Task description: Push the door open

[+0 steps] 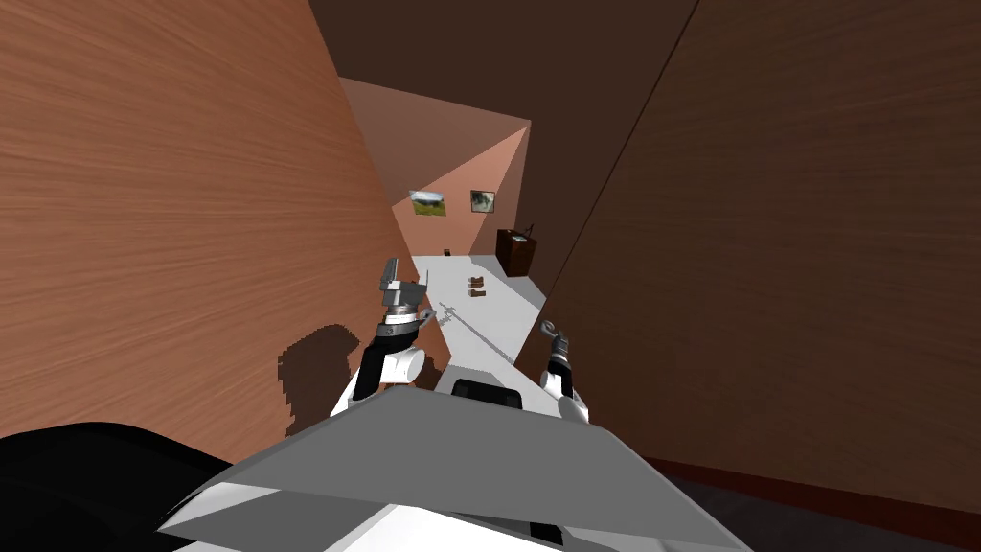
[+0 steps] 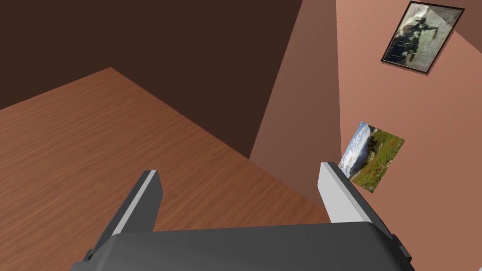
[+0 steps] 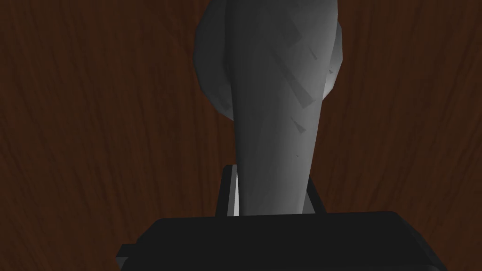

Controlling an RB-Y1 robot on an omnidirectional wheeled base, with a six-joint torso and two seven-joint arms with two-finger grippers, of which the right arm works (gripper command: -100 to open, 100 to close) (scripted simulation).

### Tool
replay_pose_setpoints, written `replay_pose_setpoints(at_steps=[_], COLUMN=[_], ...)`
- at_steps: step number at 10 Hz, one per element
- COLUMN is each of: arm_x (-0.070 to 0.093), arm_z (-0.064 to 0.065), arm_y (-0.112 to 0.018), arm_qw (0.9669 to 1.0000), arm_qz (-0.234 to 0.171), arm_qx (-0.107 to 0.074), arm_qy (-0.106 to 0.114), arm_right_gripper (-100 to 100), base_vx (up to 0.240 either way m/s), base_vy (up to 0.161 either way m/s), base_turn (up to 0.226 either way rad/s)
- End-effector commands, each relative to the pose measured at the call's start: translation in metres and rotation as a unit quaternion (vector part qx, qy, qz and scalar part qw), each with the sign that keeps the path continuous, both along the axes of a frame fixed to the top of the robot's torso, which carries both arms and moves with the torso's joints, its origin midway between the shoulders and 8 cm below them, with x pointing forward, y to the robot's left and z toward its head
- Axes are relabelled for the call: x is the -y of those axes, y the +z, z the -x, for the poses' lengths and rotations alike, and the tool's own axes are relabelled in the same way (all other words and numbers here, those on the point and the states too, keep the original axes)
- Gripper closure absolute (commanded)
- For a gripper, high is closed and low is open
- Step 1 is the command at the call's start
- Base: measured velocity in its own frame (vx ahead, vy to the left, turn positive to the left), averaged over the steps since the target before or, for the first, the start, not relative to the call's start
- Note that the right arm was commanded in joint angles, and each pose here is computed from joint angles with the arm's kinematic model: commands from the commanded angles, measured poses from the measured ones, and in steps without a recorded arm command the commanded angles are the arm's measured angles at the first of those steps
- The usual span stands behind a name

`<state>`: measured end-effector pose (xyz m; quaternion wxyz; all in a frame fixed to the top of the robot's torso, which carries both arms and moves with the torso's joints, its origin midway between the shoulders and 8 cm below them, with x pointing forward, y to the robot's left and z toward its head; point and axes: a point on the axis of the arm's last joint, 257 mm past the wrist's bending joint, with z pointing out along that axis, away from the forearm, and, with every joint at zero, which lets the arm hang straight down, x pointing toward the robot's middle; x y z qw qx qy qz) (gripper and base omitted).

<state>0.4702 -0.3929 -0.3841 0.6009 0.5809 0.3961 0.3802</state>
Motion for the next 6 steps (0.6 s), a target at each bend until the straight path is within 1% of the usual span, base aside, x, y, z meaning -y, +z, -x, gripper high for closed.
replay_pose_setpoints(at_steps=[1, 2, 3, 5, 6], arm_x=[0.008, 0.020, 0.022, 0.032, 0.032], arm_z=[0.002, 0.006, 0.007, 0.011, 0.012], arm_y=[0.002, 0.003, 0.003, 0.004, 0.002], arm_qw=[1.0000, 0.9997, 0.9996, 0.9991, 0.9991], arm_qz=[0.005, 0.006, 0.006, 0.005, 0.005], arm_qx=[0.004, 0.005, 0.006, 0.006, 0.004], arm_qy=[-0.006, -0.023, -0.027, -0.043, -0.043], arm_right_gripper=[100, 100, 100, 100, 100], base_vx=[0.009, 0.111, 0.179, 0.204, 0.136], base_vy=[-0.009, -0.004, 0.009, 0.015, -0.001], base_turn=[0.003, -0.107, -0.062, -0.058, -0.025])
